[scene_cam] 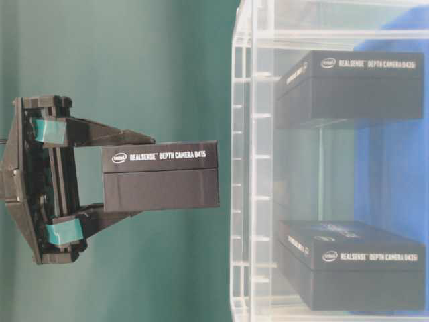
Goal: Take the box out of the case with the left arm.
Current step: 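Close the left gripper on the middle box and lift it up, then carry the box out over the case front wall toward the table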
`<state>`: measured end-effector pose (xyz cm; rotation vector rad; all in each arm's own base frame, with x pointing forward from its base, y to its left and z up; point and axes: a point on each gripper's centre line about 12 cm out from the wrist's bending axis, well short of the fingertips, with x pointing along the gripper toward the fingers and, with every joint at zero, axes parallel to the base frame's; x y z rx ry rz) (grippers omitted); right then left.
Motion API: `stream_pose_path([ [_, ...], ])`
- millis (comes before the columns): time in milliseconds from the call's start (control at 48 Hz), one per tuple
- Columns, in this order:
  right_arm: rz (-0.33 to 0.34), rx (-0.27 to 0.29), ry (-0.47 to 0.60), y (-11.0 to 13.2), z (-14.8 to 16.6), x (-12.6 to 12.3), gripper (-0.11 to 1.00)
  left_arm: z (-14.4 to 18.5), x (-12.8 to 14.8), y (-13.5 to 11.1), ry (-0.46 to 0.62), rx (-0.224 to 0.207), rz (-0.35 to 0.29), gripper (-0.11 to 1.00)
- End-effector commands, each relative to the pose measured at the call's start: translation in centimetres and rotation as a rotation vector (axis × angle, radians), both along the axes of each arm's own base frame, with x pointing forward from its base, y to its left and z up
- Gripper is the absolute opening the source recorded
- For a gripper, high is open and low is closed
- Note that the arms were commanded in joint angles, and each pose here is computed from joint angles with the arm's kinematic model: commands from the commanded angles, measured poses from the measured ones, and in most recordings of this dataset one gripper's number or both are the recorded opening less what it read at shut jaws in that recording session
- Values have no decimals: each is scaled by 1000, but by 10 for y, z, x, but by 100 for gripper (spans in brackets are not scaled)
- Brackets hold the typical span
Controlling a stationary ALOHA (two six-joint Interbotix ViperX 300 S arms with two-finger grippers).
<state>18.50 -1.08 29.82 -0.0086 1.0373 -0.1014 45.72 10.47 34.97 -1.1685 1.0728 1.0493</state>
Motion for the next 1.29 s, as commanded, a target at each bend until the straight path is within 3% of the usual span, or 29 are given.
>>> stream_pose_path([
  [0,-3,0,-13,0,4,1,3,31,-11,-3,-73,20,1,62],
  [271,-4,0,-13,0,4,1,3,35,-10,-32,-85,1,18,62],
  [833,2,-4,-12,0,4,1,3,33,-13,-134,-84,-58,49,62],
  [1270,1,-11,-6,-1,4,0,3,30,-22,-210,-79,-112,109,62],
])
